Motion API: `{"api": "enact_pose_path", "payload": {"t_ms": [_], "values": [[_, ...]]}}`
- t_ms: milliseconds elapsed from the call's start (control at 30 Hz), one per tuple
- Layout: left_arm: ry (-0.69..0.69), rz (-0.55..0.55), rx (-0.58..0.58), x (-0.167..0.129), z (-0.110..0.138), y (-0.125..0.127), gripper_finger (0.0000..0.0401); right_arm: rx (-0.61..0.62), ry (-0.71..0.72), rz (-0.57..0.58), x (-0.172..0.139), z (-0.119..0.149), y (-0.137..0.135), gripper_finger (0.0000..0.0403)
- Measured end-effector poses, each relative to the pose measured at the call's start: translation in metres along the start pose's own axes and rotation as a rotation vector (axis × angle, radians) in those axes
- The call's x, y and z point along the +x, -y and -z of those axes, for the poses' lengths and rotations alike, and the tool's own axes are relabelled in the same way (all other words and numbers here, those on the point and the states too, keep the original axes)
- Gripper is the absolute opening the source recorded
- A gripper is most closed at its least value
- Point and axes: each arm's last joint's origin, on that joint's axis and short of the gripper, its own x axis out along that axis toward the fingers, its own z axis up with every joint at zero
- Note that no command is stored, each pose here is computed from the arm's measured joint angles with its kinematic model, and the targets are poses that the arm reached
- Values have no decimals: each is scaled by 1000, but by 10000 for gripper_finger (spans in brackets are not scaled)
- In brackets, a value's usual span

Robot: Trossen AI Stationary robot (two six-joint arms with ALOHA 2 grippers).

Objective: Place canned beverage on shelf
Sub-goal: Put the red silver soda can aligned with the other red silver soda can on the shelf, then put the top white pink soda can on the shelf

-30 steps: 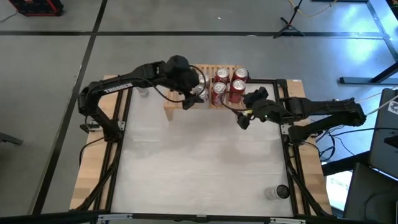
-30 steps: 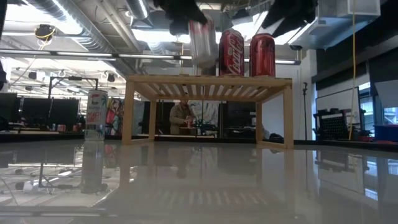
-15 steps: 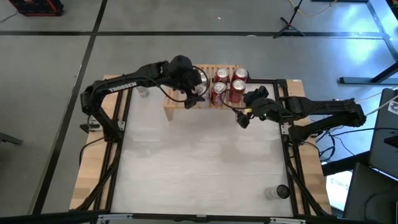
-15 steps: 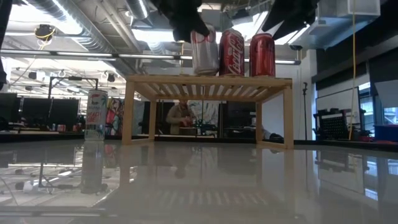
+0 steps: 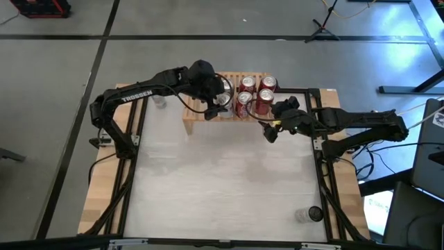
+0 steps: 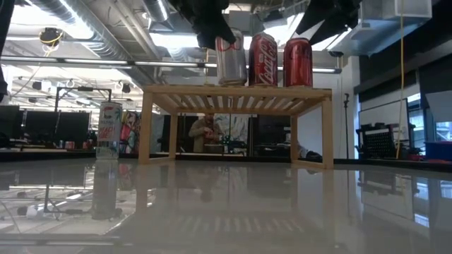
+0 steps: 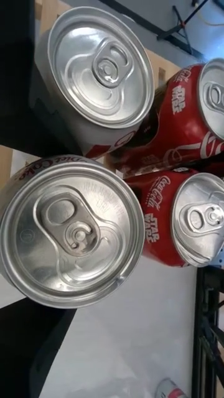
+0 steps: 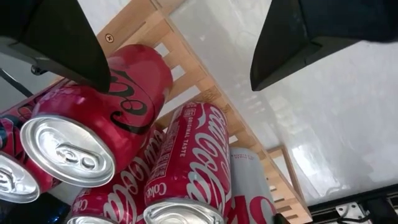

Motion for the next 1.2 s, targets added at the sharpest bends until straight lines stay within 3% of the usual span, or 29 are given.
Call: {"api": "enact_pose_path", "payload": {"t_ms": [600, 933, 1200], "values": [[-11, -11, 14, 7, 6, 0, 315, 31, 3, -1, 0, 0, 0, 376], [6, -9, 17, 6, 4, 0, 375, 40, 3, -1, 0, 0, 0, 376], [76, -33, 9, -30, -16, 2, 382, 40, 3, -1, 0, 0, 0, 376]]}}
